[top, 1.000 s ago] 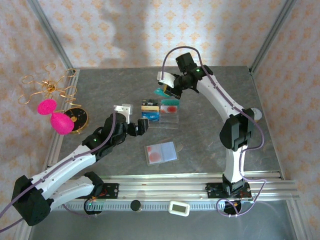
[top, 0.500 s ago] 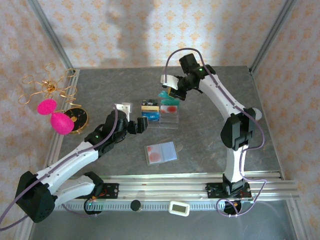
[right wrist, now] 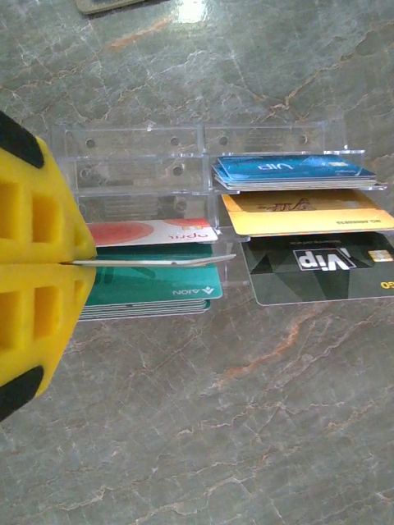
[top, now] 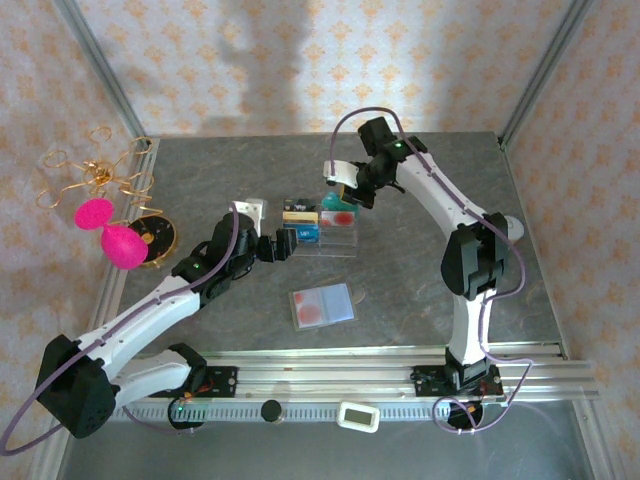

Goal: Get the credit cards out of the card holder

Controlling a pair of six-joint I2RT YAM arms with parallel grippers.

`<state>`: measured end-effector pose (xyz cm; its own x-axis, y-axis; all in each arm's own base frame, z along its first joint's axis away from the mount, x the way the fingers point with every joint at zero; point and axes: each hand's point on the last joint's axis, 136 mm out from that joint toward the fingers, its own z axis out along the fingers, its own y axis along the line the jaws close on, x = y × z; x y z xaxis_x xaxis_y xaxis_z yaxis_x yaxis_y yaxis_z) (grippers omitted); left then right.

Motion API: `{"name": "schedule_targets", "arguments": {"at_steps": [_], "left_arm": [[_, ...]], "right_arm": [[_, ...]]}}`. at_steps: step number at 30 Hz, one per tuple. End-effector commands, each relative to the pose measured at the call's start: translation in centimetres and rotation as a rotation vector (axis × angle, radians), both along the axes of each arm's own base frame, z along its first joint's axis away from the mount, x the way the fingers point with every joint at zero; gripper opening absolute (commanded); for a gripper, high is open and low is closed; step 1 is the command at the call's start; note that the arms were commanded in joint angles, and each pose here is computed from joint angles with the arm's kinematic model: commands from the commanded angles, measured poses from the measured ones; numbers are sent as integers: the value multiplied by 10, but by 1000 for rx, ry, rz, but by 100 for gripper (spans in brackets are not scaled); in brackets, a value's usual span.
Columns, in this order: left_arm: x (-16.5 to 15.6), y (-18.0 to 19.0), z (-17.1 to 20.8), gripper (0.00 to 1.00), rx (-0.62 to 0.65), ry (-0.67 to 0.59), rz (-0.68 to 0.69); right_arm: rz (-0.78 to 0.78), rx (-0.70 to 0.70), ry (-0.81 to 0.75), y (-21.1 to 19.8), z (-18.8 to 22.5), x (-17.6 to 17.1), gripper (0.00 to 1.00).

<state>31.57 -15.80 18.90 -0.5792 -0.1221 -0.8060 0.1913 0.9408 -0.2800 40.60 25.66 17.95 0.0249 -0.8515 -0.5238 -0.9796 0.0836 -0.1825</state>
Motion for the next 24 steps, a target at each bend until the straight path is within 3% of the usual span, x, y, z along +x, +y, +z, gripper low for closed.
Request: {"name": "schedule_targets", "arguments": {"at_steps": [1, 24], "left_arm": [[6, -3, 14, 96, -19, -31, -13], [8, -8, 10, 95, -46, -10, -42]], "right_arm": [[-21, -25, -24, -5, -8, 9, 0], [-68, -111, -50, -6, -39, 12, 0]]}}
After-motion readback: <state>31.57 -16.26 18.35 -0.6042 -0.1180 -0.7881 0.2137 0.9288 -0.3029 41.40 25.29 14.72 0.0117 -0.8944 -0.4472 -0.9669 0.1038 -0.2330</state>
